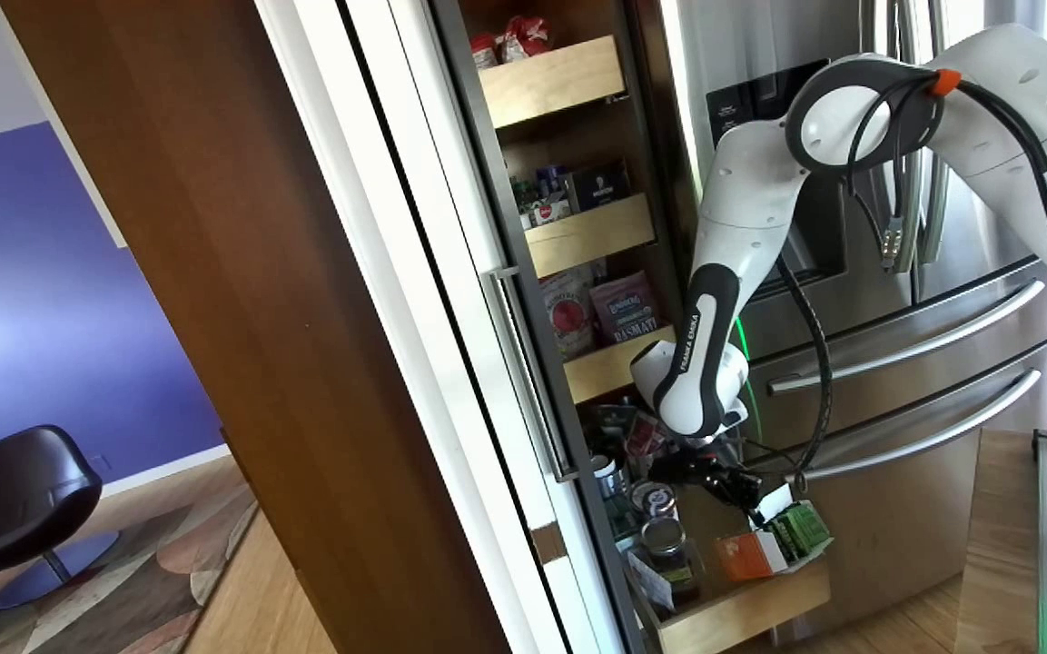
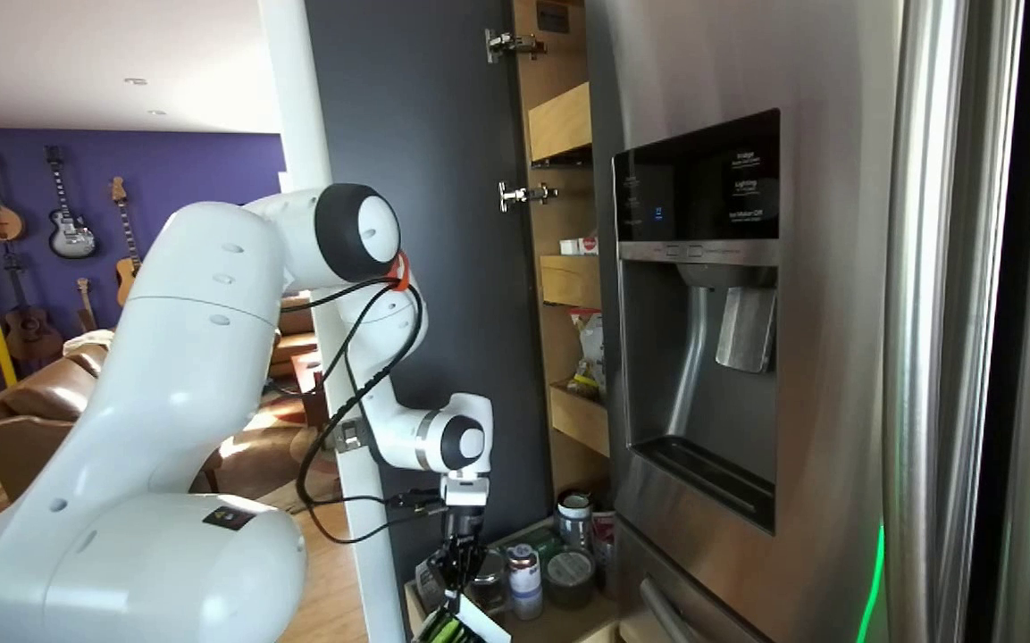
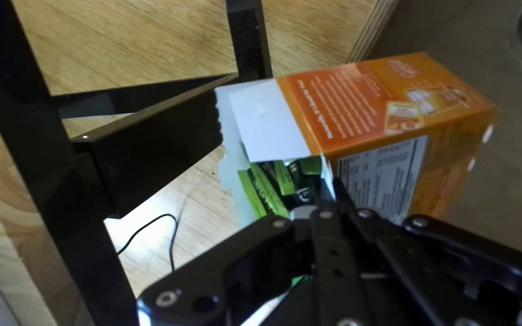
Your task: Move the box in the drawer forward, the place it horizontally
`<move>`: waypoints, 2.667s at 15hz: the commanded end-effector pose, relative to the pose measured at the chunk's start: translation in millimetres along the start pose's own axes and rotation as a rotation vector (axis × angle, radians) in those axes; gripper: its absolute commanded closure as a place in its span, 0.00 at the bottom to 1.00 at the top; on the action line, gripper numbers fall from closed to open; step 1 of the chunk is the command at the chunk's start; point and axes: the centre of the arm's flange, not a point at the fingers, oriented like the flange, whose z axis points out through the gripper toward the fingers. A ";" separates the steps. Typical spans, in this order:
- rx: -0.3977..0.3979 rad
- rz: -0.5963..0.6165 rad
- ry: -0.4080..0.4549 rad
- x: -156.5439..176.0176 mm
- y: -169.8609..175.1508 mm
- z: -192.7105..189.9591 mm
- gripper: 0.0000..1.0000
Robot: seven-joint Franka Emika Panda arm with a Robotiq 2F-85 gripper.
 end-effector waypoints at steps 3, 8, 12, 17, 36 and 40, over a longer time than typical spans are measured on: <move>-0.165 -0.046 -0.029 19.9 -9.8 -39.3 1.00; -0.330 -0.048 -0.112 39.0 -49.7 -49.8 1.00; -0.400 -0.005 -0.188 35.9 -81.6 -41.6 1.00; -0.479 0.052 -0.235 19.1 -110.5 -5.0 1.00; -0.775 0.258 -0.031 24.1 -134.7 34.3 1.00; -0.658 0.241 0.001 11.4 -117.1 21.1 0.68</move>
